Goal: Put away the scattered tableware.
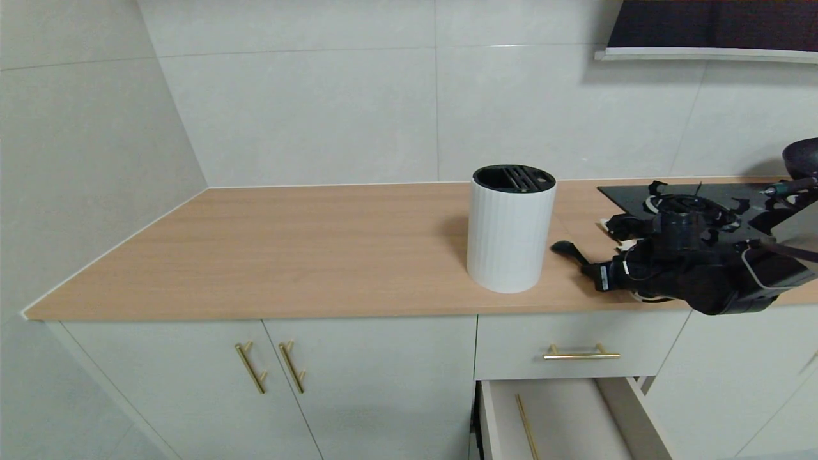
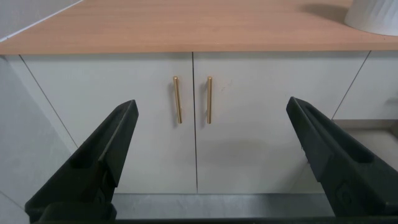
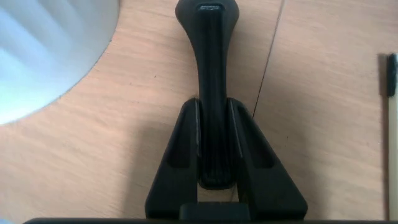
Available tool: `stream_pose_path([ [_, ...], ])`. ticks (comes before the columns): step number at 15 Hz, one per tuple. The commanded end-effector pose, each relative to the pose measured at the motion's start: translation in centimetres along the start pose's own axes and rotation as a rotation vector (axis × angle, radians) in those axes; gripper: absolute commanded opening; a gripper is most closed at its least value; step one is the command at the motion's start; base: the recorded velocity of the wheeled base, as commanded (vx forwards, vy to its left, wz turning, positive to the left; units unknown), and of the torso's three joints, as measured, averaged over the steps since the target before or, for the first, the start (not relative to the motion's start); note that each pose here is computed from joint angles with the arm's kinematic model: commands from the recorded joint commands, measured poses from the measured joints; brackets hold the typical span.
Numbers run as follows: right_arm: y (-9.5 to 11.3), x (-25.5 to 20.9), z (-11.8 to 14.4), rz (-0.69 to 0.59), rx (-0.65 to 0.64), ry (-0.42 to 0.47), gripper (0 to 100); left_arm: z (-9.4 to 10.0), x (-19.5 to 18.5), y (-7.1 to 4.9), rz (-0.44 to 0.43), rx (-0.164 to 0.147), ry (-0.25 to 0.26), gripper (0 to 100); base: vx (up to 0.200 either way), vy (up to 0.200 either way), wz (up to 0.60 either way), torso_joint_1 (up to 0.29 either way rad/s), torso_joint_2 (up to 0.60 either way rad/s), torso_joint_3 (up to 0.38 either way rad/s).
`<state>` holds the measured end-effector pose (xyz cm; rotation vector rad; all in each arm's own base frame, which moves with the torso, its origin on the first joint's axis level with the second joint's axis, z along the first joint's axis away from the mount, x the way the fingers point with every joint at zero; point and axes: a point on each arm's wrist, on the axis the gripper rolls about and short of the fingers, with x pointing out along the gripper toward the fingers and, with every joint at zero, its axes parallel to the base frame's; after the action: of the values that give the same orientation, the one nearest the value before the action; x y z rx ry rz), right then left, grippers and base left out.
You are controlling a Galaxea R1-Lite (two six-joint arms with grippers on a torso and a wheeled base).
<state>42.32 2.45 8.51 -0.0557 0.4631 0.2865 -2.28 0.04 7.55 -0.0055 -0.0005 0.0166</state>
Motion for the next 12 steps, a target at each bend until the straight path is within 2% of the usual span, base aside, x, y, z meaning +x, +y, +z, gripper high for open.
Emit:
stream_pose_path([
  [1, 1.0, -1.8, 2.2, -0.038, 0.028, -0.025, 0, 0.0, 0.0, 0.0, 0.000, -0.001, 0.000, 100, 0.000, 0.000, 0.00, 0.000, 0.00, 0.000],
  [4, 3.5, -6.8, 4.7, -0.066, 0.095, 0.036, 0, 0.0, 0.0, 0.0, 0.000, -0.001, 0.000, 100, 0.000, 0.000, 0.00, 0.000, 0.00, 0.000],
  [5, 5.0, -10.6, 5.7, -0.085, 0.151, 0.057, 0, 0.0, 0.0, 0.0, 0.000, -0.001, 0.000, 100, 0.000, 0.000, 0.00, 0.000, 0.00, 0.000],
  [7, 6.1, -14.7, 6.3, -0.096, 0.217, 0.048, 0, 0.0, 0.0, 0.0, 0.000, -0.001, 0.000, 100, 0.000, 0.000, 0.00, 0.000, 0.00, 0.000],
  [8, 6.3, -16.4, 6.1, -0.099, 0.230, 0.059, 0, 0.0, 0.0, 0.0, 0.000, -0.001, 0.000, 100, 0.000, 0.000, 0.00, 0.000, 0.00, 0.000],
  [9, 6.7, -19.1, 5.2, -0.101, 0.235, 0.107, 0, 0.0, 0.0, 0.0, 0.000, -0.001, 0.000, 100, 0.000, 0.000, 0.00, 0.000, 0.00, 0.000],
  [12, 7.1, -21.7, 3.3, -0.087, 0.243, 0.146, 0, 0.0, 0.0, 0.0, 0.000, -0.001, 0.000, 100, 0.000, 0.000, 0.00, 0.000, 0.00, 0.000],
])
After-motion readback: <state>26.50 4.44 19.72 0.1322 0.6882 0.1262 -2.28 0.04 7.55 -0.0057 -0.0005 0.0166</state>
